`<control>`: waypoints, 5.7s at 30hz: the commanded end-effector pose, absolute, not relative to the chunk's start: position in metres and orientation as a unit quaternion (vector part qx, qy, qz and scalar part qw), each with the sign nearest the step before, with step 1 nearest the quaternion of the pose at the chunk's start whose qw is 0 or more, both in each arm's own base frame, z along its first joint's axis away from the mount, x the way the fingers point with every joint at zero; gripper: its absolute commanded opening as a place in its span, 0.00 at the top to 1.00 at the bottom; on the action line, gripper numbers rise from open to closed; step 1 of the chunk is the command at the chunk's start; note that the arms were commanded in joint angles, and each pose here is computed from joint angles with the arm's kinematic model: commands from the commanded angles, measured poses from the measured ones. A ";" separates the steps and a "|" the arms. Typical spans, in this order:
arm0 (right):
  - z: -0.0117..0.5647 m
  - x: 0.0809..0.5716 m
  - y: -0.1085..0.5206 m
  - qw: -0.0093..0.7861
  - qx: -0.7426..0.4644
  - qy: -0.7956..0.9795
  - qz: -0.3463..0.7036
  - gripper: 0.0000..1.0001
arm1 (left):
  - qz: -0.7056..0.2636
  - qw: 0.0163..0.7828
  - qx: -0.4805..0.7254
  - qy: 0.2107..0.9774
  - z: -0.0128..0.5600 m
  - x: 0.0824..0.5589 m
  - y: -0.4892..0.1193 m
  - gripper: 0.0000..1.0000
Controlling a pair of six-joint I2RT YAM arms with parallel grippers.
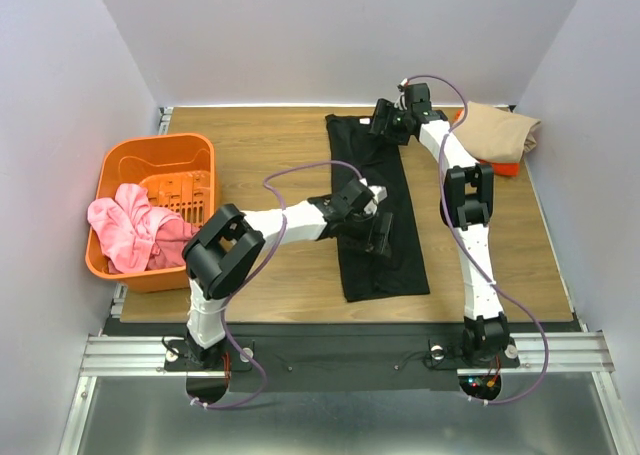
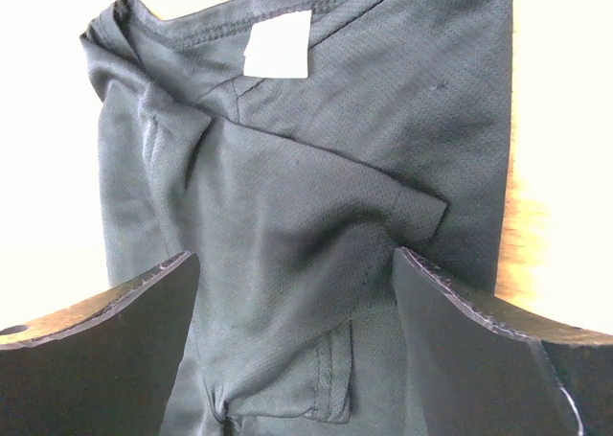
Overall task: Fold and stack the t-shirts
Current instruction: Fold the tshirt
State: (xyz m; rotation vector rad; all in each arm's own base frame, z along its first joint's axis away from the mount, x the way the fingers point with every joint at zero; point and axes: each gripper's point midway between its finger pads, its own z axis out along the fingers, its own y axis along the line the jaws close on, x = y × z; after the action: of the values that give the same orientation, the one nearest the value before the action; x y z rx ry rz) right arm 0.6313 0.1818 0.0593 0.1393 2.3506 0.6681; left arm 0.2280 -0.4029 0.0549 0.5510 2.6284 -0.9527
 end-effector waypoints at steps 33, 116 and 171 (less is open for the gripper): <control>0.063 0.189 0.109 0.143 0.151 0.966 0.156 0.15 | -0.293 0.280 0.084 0.910 0.124 0.160 -0.315 0.03; 0.022 0.175 0.108 0.115 0.191 0.967 0.127 0.95 | -0.158 0.199 0.058 0.966 0.016 0.140 -0.332 0.90; 0.096 0.480 0.148 0.267 0.130 0.951 0.088 1.00 | -0.206 0.265 0.022 0.942 0.118 0.426 -0.316 1.00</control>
State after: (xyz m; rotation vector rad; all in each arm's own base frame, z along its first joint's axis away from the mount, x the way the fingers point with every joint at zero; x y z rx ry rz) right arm 0.4550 0.1548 0.0821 0.3530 2.6195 0.2357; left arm 0.4142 -0.3166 0.1033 0.0186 2.5591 -0.5393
